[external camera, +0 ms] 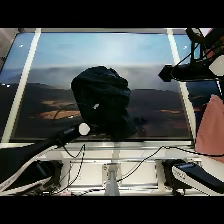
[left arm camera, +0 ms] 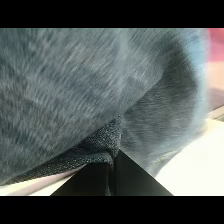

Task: Fold the clothes and pants, and hang the long-sleeved shirts on hangers.

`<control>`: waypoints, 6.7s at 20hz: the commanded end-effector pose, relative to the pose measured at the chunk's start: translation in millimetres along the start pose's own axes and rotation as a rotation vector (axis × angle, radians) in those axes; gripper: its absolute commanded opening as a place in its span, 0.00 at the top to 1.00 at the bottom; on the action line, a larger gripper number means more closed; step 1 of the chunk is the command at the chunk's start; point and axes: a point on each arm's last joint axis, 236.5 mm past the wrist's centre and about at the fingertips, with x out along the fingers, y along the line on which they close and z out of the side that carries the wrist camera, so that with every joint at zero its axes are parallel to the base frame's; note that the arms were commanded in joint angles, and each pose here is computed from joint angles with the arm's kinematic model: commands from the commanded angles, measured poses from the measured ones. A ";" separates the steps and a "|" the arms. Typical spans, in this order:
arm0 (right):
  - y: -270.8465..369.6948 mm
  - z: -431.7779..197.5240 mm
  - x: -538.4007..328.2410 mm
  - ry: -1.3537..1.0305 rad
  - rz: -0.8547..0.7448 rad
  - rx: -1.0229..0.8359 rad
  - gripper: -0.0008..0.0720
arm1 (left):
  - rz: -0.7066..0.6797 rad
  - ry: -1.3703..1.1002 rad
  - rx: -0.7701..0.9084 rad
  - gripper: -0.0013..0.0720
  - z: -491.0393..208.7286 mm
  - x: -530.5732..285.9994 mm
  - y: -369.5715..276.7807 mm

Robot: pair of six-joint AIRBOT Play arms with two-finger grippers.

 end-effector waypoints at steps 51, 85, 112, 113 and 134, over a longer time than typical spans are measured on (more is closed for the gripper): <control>23.6 115.6 -50.4 -0.391 0.134 0.050 0.91 | 0.934 -1.039 0.466 0.94 138.1 -447.4 113.8; -126.6 83.3 170.5 -0.124 -0.231 -0.129 0.92 | 0.617 -1.096 0.404 0.94 365.8 -297.3 222.2; -229.7 13.3 91.8 0.096 -0.314 0.051 0.52 | 0.639 -1.219 0.424 0.03 406.2 -370.4 174.1; -228.2 -22.6 88.3 0.243 -0.263 -0.003 0.54 | 0.661 -1.211 0.410 0.03 399.0 -385.9 165.6; -174.4 -139.0 146.5 0.455 -0.022 -0.147 0.13 | 0.771 -1.213 0.309 0.04 347.0 -470.7 134.1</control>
